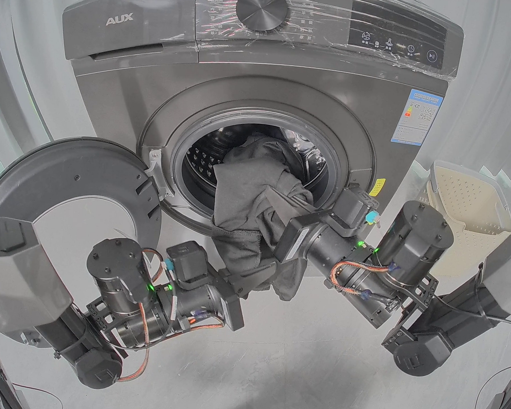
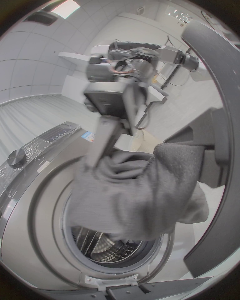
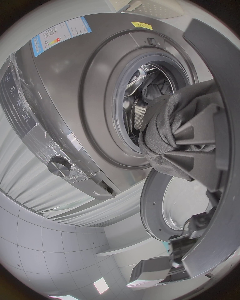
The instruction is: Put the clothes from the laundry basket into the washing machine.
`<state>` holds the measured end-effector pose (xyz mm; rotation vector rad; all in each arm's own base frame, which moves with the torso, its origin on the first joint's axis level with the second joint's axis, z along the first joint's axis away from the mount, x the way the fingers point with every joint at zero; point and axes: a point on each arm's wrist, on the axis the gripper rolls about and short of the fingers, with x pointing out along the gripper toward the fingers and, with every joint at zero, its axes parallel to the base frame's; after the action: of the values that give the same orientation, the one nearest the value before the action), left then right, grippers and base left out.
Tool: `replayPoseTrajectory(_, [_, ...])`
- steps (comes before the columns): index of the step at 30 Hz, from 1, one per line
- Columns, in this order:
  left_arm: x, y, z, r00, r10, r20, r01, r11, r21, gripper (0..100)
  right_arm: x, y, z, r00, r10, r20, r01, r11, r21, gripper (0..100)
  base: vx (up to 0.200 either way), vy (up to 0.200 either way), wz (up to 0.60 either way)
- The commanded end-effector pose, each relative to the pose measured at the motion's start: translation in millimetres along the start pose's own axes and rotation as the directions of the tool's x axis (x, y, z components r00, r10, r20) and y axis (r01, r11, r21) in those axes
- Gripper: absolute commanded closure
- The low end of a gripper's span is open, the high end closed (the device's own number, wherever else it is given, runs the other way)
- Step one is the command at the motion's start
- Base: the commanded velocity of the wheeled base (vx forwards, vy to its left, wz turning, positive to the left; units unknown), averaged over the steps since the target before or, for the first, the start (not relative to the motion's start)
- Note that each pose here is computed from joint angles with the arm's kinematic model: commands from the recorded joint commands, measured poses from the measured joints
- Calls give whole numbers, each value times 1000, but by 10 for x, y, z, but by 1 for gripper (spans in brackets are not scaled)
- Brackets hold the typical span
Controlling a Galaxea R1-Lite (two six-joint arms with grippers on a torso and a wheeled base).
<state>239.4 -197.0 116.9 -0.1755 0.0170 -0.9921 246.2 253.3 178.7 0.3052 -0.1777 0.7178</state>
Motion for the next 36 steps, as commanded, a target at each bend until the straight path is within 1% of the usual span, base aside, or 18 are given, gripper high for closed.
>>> replayPoseTrajectory(1, [-96, -52, 342, 994, -11, 111, 12, 1000, -14, 100, 18, -24, -199, 999, -3, -46, 3, 1000, 2, 100, 0, 0, 0])
replayPoseTrajectory(2, [-96, -52, 342, 994, -11, 111, 12, 1000, -14, 100, 18, -24, -199, 999, -3, -46, 3, 1000, 2, 0, 0, 0, 0])
replayPoseTrajectory(4, [-96, -52, 342, 994, -11, 111, 12, 1000, -14, 100, 18, -24, -199, 999, -3, -46, 3, 1000, 2, 0, 0, 0, 0])
replayPoseTrajectory(5, [-229, -79, 683, 975, -21, 220, 24, 1000, -13, 100, 10, 1, -333, 998, 9, -67, -7, 1000, 17, 0, 0, 0, 0])
replayPoseTrajectory(6, [-236, -78, 719, 973, -21, 231, 24, 1000, -11, 100, 2, -6, -335, 998, 7, -69, -5, 1000, 18, 0, 0, 0, 0])
replayPoseTrajectory(7, [-247, -83, 823, 964, -23, 265, 26, 1000, -9, 100, -31, -16, -363, 996, 4, -88, -3, 1000, 15, 0, 0, 0, 0])
replayPoseTrajectory(11, [-227, -39, 959, 950, -7, 312, 12, 1000, -14, 100, -127, -61, -426, 990, -11, -140, 12, 1000, 6, 0, 0, 0, 0])
replayPoseTrajectory(17, [-214, 37, 1007, 944, 17, 329, -15, 1000, -11, 100, -346, -162, -562, 970, -48, -238, 45, 999, -17, 0, 0, 0, 0])
replayPoseTrajectory(21, [-190, 67, 1100, 926, 58, 372, -57, 998, -14, 100, -479, -214, -655, 952, -68, -298, 62, 998, -30, 0, 0, 0, 0])
replayPoseTrajectory(23, [-193, 70, 1134, 921, 61, 386, -61, 998, -11, 100, -526, -231, -690, 944, -73, -320, 65, 997, -36, 0, 0, 0, 0])
replayPoseTrajectory(27, [-208, 60, 1153, 919, 59, 391, -60, 998, -9, 100, -532, -282, -717, 940, -90, -330, 80, 996, -42, 0, 0, 0, 0])
replayPoseTrajectory(28, [-213, 57, 1149, 919, 58, 389, -59, 998, -9, 100, -513, -317, -747, 937, -98, -334, 88, 995, -46, 0, 0, 0, 0])
replayPoseTrajectory(36, [-212, 57, 1128, 922, 57, 383, -57, 998, -10, 100, -483, -341, -728, 941, -105, -321, 95, 994, -47, 0, 0, 0, 0])
